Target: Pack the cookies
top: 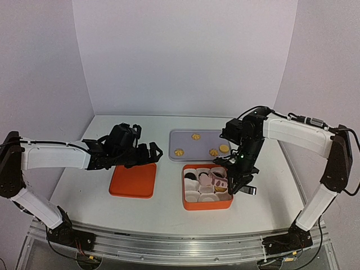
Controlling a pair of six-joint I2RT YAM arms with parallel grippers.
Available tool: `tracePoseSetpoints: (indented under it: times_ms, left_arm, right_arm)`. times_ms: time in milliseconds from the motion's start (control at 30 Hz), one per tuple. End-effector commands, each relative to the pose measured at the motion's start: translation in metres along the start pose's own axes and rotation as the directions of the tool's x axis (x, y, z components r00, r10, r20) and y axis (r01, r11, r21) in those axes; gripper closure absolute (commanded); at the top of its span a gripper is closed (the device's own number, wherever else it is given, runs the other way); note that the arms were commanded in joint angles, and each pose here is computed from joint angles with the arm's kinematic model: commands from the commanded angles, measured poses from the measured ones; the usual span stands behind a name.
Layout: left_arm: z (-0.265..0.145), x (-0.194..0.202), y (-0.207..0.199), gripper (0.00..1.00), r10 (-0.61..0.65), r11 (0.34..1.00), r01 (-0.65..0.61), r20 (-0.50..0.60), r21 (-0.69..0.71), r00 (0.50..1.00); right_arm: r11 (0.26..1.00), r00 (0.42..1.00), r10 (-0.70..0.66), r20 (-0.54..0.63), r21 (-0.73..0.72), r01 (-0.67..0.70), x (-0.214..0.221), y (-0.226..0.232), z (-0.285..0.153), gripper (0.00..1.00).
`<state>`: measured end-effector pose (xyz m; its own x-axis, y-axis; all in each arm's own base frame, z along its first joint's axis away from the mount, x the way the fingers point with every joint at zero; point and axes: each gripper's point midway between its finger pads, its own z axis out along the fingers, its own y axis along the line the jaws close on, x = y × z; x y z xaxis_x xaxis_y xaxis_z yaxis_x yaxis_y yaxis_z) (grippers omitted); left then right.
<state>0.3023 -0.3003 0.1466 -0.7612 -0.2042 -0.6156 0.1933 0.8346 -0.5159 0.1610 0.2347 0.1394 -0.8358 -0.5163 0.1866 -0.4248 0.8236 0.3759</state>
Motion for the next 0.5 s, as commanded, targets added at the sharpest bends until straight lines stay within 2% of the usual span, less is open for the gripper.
tracePoseSetpoints:
  times_ms: [0,467]
  left_arm:
    - [-0.007,-0.015,-0.012,0.00,-0.005,0.999,0.003,0.048,0.039,0.999]
    - [-0.012,-0.015,-0.011,0.00,-0.006,0.999,0.003,0.056,0.046,0.998]
  right_arm:
    - [0.979,0.899,0.197,-0.391,0.124,-0.160,0.098,-0.011,-0.016,0.89]
    - [0.974,0.901,0.206,-0.382,0.165,-0.153,0.081,-0.016,-0.010,0.89]
